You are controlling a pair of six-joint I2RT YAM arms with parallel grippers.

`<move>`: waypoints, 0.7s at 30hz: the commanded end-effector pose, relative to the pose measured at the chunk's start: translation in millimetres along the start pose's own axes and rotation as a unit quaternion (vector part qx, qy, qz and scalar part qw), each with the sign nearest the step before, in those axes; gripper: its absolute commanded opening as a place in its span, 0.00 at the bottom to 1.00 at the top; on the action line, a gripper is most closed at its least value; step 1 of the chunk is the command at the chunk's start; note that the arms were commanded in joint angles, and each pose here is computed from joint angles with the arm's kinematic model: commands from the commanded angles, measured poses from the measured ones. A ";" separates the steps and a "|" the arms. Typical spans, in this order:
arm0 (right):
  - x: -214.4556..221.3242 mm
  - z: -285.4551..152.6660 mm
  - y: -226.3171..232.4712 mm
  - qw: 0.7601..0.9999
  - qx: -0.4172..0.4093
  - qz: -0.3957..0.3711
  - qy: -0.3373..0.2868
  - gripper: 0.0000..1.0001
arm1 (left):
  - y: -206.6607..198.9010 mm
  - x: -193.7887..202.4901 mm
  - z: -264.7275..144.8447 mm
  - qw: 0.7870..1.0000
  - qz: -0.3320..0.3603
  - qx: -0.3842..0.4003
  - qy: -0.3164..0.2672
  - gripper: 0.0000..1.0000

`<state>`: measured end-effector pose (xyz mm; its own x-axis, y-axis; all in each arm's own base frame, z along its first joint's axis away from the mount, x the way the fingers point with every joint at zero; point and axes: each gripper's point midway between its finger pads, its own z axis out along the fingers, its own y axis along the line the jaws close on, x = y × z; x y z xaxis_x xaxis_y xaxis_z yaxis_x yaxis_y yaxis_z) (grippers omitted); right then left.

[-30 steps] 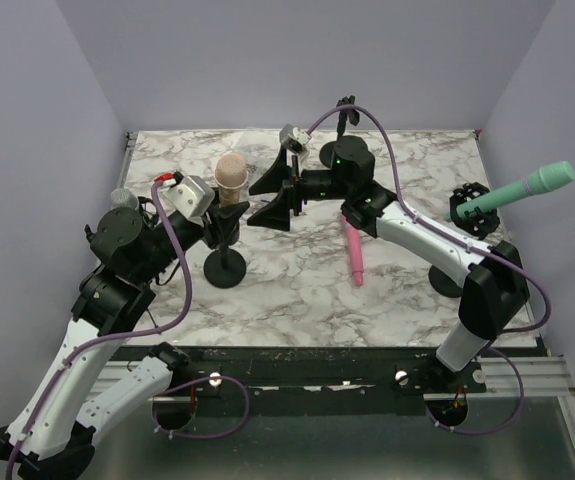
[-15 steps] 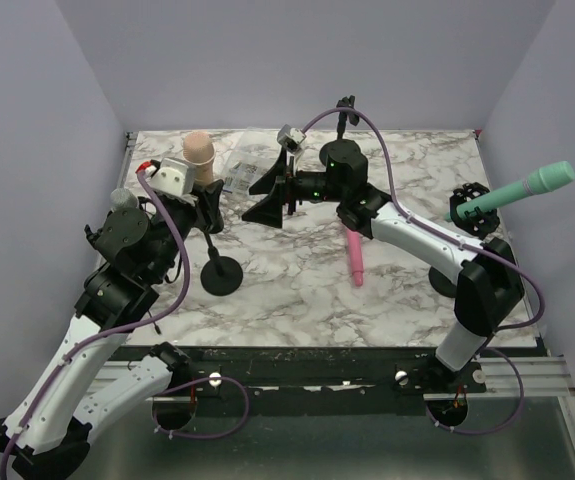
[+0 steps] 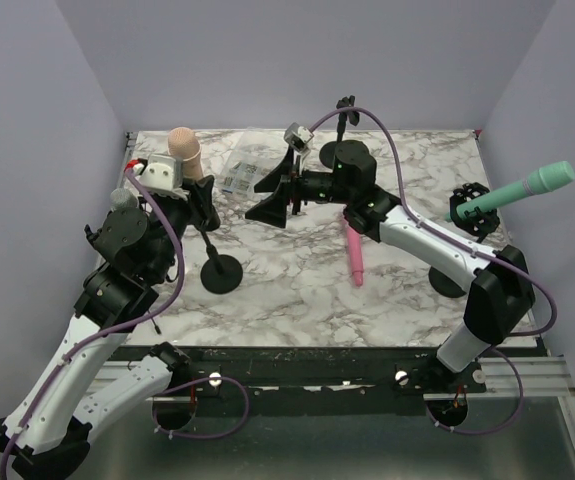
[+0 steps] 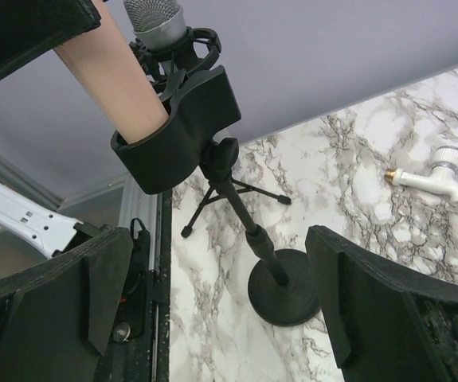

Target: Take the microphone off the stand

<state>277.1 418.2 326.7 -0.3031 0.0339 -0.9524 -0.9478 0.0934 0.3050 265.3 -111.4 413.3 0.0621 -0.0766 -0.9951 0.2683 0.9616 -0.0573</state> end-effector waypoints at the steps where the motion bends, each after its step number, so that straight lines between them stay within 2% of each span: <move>1: -7.3 -2.4 8.5 1.000 0.012 -0.012 -0.007 1.00 | 12.9 12.8 0.1 0.999 -0.003 -0.040 0.028 0.00; 5: -13.5 11.0 12.8 0.998 0.044 -0.030 -0.023 1.00 | 16.4 27.6 2.2 0.995 -0.027 -0.066 0.067 0.03; 9: -15.2 23.3 19.1 0.991 0.104 -0.054 -0.062 1.00 | 14.2 40.4 2.2 0.993 -0.036 -0.066 0.090 0.32; 15: -14.8 31.3 31.8 0.981 0.144 -0.083 -0.098 1.00 | 6.4 39.4 -6.7 0.996 -0.045 -0.033 0.075 0.58; 21: -13.8 50.3 33.2 0.971 0.192 -0.110 -0.089 0.99 | 4.4 30.6 -18.3 0.996 -0.046 -0.016 0.071 0.75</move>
<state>234.9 467.7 328.3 -0.1384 0.1084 -0.9844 -0.9220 0.3488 0.1680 262.9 -106.3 376.4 -0.0938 -0.1277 -0.9874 0.2046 0.9681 -0.1447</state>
